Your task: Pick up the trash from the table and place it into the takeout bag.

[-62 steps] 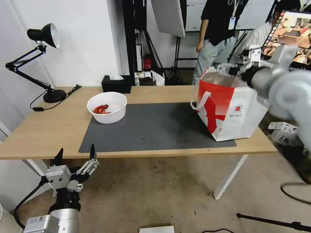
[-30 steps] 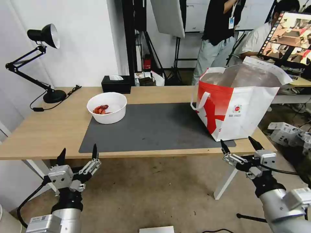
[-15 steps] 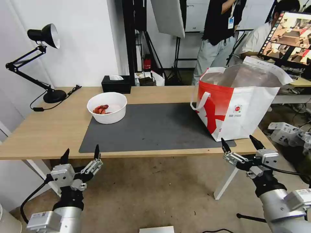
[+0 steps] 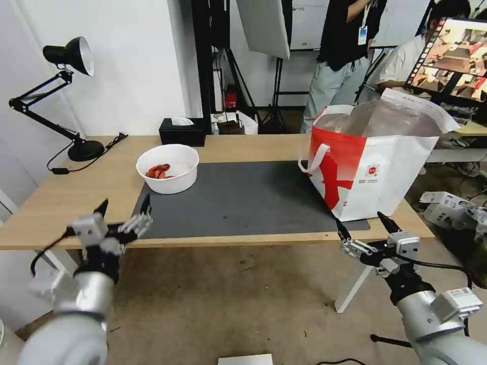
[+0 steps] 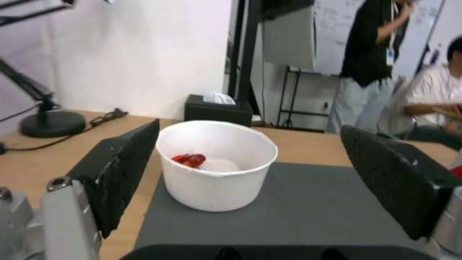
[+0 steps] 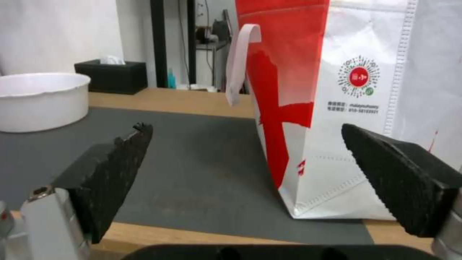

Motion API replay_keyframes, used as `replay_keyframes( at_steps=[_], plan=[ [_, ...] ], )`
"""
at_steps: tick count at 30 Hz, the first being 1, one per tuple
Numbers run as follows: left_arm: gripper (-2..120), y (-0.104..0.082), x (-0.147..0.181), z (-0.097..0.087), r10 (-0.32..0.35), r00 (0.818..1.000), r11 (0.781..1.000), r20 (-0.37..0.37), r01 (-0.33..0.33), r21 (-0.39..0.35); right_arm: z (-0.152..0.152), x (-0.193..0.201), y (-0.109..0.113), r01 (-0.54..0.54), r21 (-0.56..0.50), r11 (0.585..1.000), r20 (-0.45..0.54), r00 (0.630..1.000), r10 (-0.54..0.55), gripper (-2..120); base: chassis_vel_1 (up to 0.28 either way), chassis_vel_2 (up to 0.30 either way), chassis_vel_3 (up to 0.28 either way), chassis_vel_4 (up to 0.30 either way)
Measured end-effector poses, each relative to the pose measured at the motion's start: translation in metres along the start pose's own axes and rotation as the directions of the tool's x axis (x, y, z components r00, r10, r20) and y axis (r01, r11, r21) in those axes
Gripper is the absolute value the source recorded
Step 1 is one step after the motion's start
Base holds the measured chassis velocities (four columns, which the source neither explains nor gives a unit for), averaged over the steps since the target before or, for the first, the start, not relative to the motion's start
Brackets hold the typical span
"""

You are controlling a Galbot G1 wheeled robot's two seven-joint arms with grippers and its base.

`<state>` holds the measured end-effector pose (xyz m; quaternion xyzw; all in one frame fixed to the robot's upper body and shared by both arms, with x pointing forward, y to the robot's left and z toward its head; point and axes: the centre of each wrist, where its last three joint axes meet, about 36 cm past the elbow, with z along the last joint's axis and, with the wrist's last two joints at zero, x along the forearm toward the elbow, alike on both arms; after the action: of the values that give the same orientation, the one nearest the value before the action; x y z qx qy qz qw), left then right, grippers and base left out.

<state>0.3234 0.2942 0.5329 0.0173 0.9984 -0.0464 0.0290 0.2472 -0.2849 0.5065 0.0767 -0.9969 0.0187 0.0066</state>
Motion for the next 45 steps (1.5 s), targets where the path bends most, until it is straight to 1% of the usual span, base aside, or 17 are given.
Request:
replay_keyframes(
  at_steps=[3,5,7,8,15,18,20,22,23,26,27,30,31,34,38,40,45],
  plan=[
    [100,0.020,-0.047,-0.009,0.029,0.998,1.000,-0.048,-0.028,0.010,0.000,0.000,0.000,-0.004,-0.004,1.000,0.003,1.000,0.004,100,0.000,0.000,0.000,0.000],
    [100,0.020,-0.047,-0.009,0.029,0.998,1.000,-0.048,-0.028,0.010,0.000,0.000,0.000,-0.004,-0.004,1.000,0.003,1.000,0.004,100,0.000,0.000,0.000,0.000],
    [100,0.040,-0.097,-0.027,0.048,0.990,0.999,-0.134,-0.045,0.027,0.002,-0.001,-0.001,-0.014,-0.008,1.000,0.000,1.000,0.014,100,0.000,0.000,0.000,0.000],
    [100,0.040,-0.097,-0.027,0.048,0.990,0.999,-0.134,-0.045,0.027,0.002,-0.001,-0.001,-0.014,-0.008,1.000,0.000,1.000,0.014,100,0.000,0.000,0.000,0.000],
    [100,0.053,-0.178,-0.033,0.051,0.968,0.999,-0.246,-0.046,0.029,0.007,-0.002,-0.002,-0.035,-0.018,0.999,-0.004,0.999,0.035,100,0.000,0.000,0.000,0.000],
    [100,0.061,-0.225,-0.027,0.009,0.951,1.000,-0.310,-0.010,0.000,0.007,-0.004,-0.003,-0.039,-0.017,0.999,0.000,0.999,0.039,100,0.000,0.000,0.000,0.000],
    [100,0.063,-0.237,-0.028,-0.006,0.946,1.000,-0.323,0.003,-0.010,0.007,-0.004,-0.003,-0.040,-0.017,0.999,0.001,0.999,0.040,100,0.000,0.000,0.000,0.000],
    [100,0.067,-0.269,-0.026,-0.044,0.925,0.999,-0.377,0.030,-0.042,0.008,-0.005,-0.003,-0.043,-0.018,0.999,0.001,0.999,0.043,100,0.000,0.000,0.000,0.000],
    [100,0.067,-0.269,-0.026,-0.044,0.925,0.999,-0.377,0.030,-0.042,0.008,-0.005,-0.003,-0.043,-0.018,0.999,0.001,0.999,0.043,100,0.000,0.000,0.000,0.000],
    [100,0.074,-0.300,-0.026,-0.099,0.896,0.994,-0.433,0.071,-0.081,0.008,-0.005,-0.003,-0.048,-0.023,0.999,0.002,0.999,0.048,100,0.000,0.000,0.000,0.000],
    [100,0.074,-0.300,-0.026,-0.099,0.896,0.994,-0.433,0.071,-0.081,0.008,-0.005,-0.003,-0.048,-0.023,0.999,0.002,0.999,0.048,100,0.000,0.000,0.000,0.000],
    [100,0.079,-0.324,-0.023,-0.147,0.854,0.988,-0.500,0.100,-0.120,0.009,-0.005,-0.003,-0.052,-0.026,0.998,0.002,0.999,0.052,100,0.000,0.000,0.000,0.000],
    [100,0.079,-0.324,-0.023,-0.147,0.854,0.988,-0.500,0.100,-0.120,0.009,-0.005,-0.003,-0.052,-0.026,0.998,0.002,0.999,0.052,100,0.000,0.000,0.000,0.000],
    [100,0.080,-0.338,-0.023,-0.179,0.817,0.983,-0.549,0.121,-0.139,0.009,-0.005,-0.002,-0.054,-0.028,0.998,0.003,0.999,0.054,100,0.000,0.000,0.000,0.000],
    [100,0.078,-0.343,-0.023,-0.183,0.801,0.982,-0.571,0.126,-0.137,0.009,-0.005,-0.002,-0.055,-0.030,0.998,0.004,0.998,0.055,100,0.000,0.000,0.000,0.000],
    [100,0.078,-0.348,-0.024,-0.191,0.778,0.981,-0.599,0.135,-0.139,0.009,-0.005,-0.002,-0.054,-0.033,0.998,0.005,0.999,0.054,100,0.000,0.000,0.000,0.000],
    [100,0.081,-0.350,-0.021,-0.220,0.752,0.975,-0.622,0.156,-0.156,0.010,-0.005,-0.001,-0.053,-0.035,0.998,0.006,0.999,0.053,100,0.000,0.000,0.000,0.000]
  ],
)
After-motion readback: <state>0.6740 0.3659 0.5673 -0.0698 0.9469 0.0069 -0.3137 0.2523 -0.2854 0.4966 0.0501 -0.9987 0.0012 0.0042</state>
